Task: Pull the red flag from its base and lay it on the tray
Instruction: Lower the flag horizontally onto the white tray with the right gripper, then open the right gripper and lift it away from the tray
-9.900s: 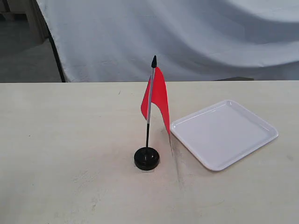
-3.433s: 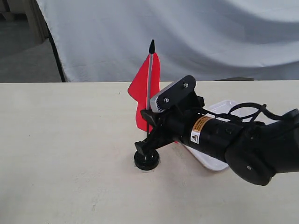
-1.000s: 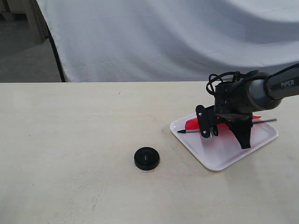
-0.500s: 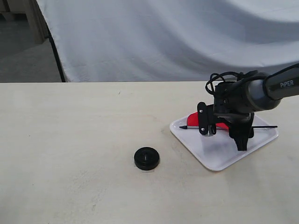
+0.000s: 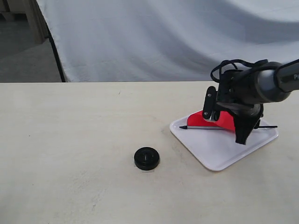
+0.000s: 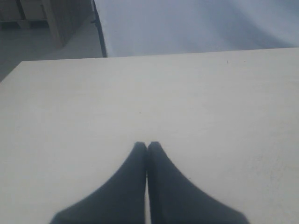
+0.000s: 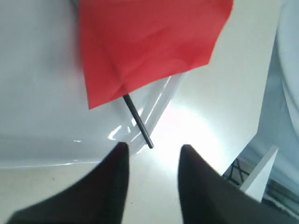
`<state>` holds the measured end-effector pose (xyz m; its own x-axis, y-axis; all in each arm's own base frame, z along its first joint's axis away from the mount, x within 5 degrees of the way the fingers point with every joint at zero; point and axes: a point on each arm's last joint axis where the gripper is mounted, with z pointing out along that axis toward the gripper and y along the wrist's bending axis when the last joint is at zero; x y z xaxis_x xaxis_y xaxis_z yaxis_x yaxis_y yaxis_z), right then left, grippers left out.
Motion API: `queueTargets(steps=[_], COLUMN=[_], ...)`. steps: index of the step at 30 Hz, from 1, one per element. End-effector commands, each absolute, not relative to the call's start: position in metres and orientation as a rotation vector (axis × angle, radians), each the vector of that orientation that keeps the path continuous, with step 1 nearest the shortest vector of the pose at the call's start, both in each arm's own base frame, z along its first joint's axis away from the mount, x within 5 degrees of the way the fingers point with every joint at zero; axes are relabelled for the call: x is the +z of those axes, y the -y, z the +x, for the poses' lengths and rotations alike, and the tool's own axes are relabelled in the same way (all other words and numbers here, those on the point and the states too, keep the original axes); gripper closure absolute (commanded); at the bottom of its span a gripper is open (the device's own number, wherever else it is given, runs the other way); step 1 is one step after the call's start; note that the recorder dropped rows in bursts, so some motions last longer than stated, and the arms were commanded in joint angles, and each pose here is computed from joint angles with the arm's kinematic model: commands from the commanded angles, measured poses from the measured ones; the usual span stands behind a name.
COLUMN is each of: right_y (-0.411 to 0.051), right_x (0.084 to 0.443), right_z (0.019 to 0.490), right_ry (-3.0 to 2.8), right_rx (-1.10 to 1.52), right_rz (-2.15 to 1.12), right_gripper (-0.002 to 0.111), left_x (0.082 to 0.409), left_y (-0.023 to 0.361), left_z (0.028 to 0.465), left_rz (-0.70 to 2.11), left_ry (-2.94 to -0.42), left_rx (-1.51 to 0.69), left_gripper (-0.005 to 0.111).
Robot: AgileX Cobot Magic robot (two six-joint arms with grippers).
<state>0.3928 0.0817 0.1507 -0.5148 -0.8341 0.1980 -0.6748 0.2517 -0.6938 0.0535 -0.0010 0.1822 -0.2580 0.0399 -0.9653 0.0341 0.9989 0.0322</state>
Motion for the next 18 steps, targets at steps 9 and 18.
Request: queueTargets(steps=[9, 18], right_y=[-0.088, -0.099], right_x=[0.161, 0.169], right_z=[0.37, 0.365], right_ry=[-2.749, -2.923], right_rx=[-0.692, -0.253], right_rz=[-0.534, -0.4], right_gripper=[0.109, 0.109], left_x=[0.182, 0.182], left_y=[0.001, 0.001], left_z=[0.053, 0.053], left_rz=[0.048, 0.048], left_ry=[-1.826, -1.826], left_rx=[0.005, 0.005], left_gripper=[0.107, 0.107])
